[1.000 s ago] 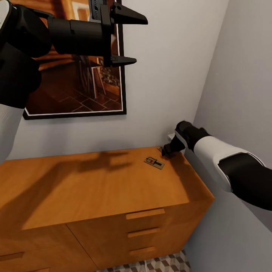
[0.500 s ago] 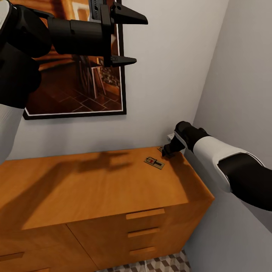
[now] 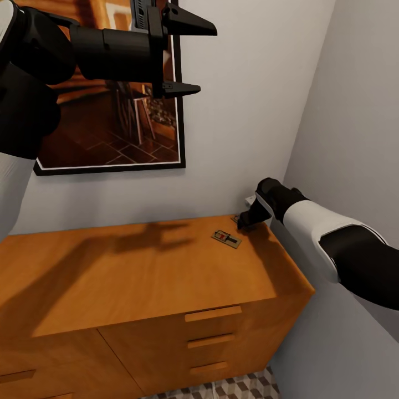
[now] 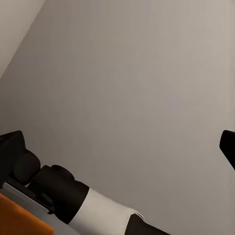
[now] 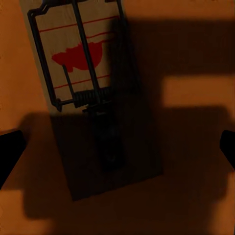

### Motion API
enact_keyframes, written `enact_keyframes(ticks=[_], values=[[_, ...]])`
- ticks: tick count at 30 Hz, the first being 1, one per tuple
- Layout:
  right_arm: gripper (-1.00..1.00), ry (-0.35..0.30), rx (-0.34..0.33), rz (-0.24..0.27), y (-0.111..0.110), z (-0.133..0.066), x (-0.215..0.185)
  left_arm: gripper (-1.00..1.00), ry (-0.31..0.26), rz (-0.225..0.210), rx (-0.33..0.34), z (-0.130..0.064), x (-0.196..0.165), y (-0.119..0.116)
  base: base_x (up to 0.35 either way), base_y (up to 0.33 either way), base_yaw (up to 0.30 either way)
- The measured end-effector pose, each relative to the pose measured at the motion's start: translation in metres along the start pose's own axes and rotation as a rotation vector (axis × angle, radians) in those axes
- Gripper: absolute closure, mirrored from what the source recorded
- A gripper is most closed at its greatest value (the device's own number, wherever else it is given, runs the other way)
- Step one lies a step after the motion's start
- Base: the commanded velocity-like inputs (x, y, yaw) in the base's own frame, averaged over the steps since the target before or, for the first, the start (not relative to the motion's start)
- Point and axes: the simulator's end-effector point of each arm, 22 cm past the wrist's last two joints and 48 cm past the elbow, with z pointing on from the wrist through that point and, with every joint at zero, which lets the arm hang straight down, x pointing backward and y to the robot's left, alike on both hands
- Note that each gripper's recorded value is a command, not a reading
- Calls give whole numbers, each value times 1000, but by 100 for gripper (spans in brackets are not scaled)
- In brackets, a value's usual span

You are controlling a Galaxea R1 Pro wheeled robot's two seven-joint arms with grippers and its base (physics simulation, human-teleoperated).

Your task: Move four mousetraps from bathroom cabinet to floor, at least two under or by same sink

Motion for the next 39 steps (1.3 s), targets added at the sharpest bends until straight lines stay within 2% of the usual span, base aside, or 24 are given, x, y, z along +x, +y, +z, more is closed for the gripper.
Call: enact_keyframes(ticks=[3,6,26,39], values=[[100,-2,-43,28,10,2,1,-100,0,1,1,0,0,0,0,0,0],[100,-6,8,-10,-1,0,-1,-100,0,1,1,0,0,0,0,0,0],[100,-13,-11,10,-1,1,0,-100,-1,-2,-2,0,0,1,0,0,0],[100,-10,-17,-10,0,1,0,-100,-2,-5,-5,-1,-1,3,0,0,0]])
